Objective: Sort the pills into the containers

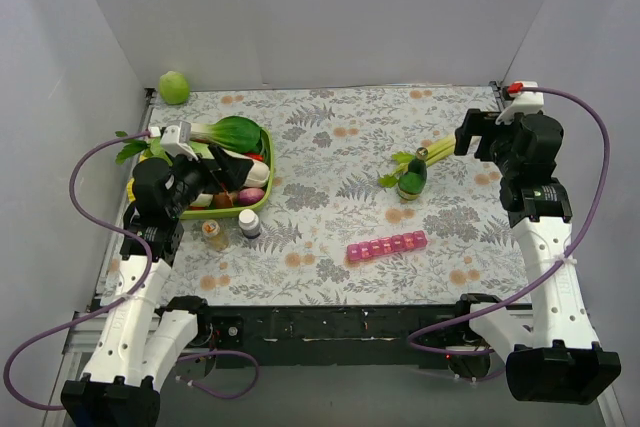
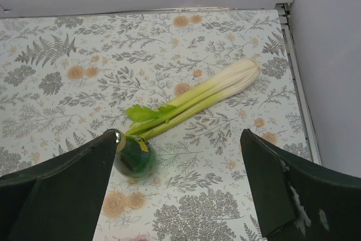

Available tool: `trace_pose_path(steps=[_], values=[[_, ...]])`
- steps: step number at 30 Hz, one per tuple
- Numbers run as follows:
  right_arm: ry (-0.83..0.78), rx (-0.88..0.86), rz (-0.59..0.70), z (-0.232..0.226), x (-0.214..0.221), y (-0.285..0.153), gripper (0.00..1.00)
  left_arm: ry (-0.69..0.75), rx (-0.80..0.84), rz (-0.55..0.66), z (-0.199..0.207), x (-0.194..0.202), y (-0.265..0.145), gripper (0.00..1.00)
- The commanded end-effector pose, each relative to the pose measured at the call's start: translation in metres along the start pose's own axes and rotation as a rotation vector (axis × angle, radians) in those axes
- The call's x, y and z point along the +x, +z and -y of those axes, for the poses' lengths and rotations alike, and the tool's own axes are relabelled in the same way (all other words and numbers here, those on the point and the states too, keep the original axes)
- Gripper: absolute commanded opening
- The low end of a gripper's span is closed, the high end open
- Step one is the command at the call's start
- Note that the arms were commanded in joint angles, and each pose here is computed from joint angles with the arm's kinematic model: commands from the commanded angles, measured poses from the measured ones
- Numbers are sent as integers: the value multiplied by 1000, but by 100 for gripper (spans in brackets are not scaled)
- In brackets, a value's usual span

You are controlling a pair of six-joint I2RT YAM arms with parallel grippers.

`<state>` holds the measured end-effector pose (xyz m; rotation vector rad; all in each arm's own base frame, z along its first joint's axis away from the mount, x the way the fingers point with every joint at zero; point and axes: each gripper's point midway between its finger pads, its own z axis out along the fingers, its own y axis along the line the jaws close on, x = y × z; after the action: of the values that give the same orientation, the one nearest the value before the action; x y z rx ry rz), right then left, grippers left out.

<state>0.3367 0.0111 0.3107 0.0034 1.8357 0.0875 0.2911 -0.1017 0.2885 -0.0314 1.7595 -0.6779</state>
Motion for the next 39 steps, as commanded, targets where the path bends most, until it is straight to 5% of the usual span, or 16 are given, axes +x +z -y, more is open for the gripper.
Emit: trace_pose_path(steps=[1, 4, 5, 8, 11, 22, 31, 39], values=[[-117, -191, 29, -29, -7, -12, 98, -60, 152, -130, 31, 20, -11, 98], [-359, -500, 9, -69, 20, -28, 98, -80, 216, -185, 40, 35, -17, 98], [-387, -738, 20, -101, 32, -46, 98, -82, 240, -202, 44, 39, -19, 98], [-483, -1090, 12, -141, 68, -83, 98, -62, 305, -244, 54, 57, -26, 98], [-613, -1242, -10, -159, 107, -103, 98, -27, 373, -287, 69, 76, -32, 98], [-1148, -1364, -92, -141, 240, -75, 98, 85, 577, -404, 113, 133, -50, 98], [-1201, -1413, -203, -156, 297, -62, 97, 250, 687, -384, 127, 171, -49, 98], [-1186, -1363, -348, -146, 322, -53, 83, 457, 774, -401, 136, 214, -45, 98]])
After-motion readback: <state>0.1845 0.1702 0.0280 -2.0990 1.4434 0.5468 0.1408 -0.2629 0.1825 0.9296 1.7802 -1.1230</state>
